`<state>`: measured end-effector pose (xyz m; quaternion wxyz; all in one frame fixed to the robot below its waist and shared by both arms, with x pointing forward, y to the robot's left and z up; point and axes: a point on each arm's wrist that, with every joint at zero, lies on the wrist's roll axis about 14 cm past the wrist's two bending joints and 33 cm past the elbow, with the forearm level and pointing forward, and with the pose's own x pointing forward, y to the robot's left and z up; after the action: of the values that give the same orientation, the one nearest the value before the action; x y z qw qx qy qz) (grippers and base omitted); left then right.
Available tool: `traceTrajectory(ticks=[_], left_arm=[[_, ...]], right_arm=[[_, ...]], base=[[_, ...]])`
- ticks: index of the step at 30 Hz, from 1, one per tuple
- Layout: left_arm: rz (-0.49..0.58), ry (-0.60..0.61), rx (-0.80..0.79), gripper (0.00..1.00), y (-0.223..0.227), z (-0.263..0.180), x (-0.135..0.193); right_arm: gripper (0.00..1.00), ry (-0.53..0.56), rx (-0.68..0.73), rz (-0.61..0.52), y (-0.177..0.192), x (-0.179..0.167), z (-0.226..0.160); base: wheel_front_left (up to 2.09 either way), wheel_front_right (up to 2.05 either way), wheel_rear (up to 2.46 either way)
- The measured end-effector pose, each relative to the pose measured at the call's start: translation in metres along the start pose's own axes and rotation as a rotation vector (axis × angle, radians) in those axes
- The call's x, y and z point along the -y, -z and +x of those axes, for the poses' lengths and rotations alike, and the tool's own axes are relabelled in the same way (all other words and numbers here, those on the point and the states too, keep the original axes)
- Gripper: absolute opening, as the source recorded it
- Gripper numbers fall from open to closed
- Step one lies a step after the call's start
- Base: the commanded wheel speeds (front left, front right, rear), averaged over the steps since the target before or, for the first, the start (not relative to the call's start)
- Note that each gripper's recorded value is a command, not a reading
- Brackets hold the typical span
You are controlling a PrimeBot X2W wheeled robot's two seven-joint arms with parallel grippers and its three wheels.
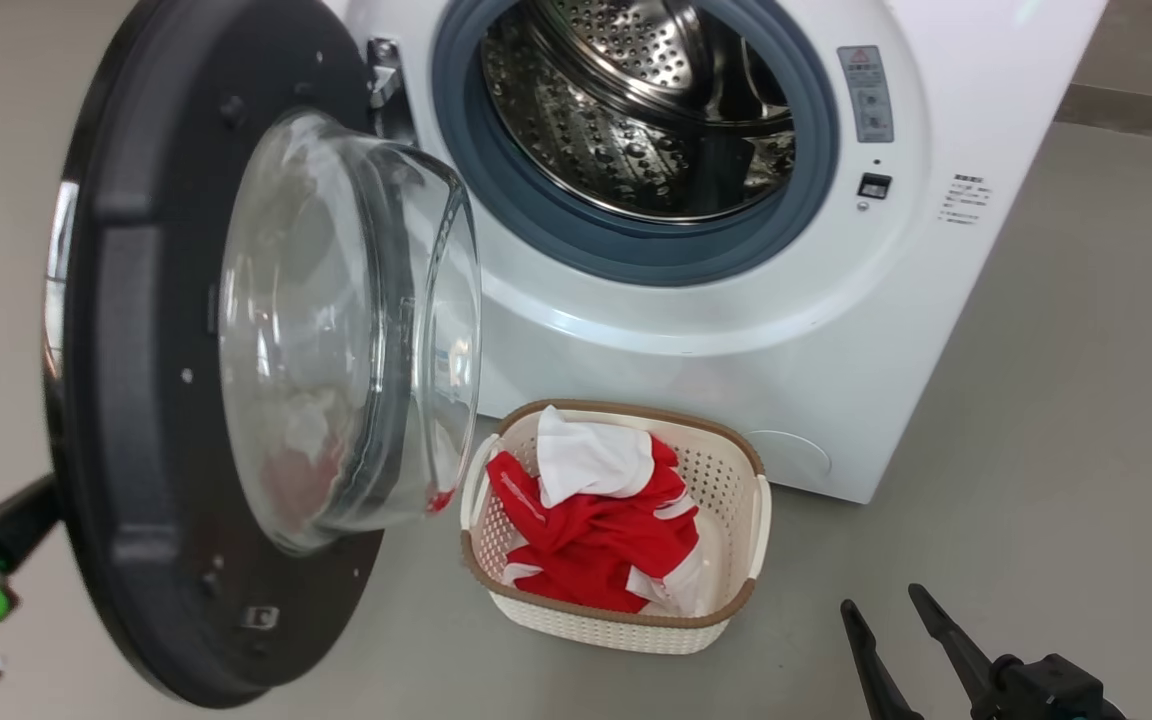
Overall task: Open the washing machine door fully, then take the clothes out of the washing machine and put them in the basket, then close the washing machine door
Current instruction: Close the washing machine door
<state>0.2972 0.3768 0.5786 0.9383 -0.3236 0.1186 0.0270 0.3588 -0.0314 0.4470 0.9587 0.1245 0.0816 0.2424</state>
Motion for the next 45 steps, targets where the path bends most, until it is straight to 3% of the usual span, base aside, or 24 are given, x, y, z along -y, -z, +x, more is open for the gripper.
traceTrajectory(ticks=[10, 21, 29, 35, 40, 45], left_arm=[[0.070, 0.220, -0.098, 0.00, 0.034, 0.033, 0.074], [0.063, 0.447, -0.156, 0.00, 0.067, 0.068, 0.152], [0.064, 0.479, -0.166, 0.00, 0.076, 0.083, 0.164], [0.043, 0.433, -0.113, 0.00, 0.071, 0.074, 0.147], [-0.010, 0.346, -0.087, 0.31, 0.081, 0.061, 0.114], [-0.063, 0.257, -0.063, 0.51, 0.091, 0.044, 0.082]], right_arm=[[1.00, 0.080, 0.027, 0.005, -0.006, 0.021, -0.014], [1.00, 0.198, 0.059, 0.017, -0.012, 0.052, -0.036], [1.00, 0.245, 0.061, 0.027, -0.011, 0.064, -0.044], [1.00, 0.220, 0.067, 0.024, -0.013, 0.056, -0.040], [1.00, 0.184, 0.066, 0.019, -0.014, 0.046, -0.033], [1.00, 0.136, 0.060, 0.010, -0.014, 0.033, -0.026]], base=[[0.00, 0.00, 0.00], [0.00, 0.00, 0.00], [0.00, 0.00, 0.00], [0.00, 0.00, 0.00], [0.00, 0.00, 0.00], [0.00, 0.00, 0.00]])
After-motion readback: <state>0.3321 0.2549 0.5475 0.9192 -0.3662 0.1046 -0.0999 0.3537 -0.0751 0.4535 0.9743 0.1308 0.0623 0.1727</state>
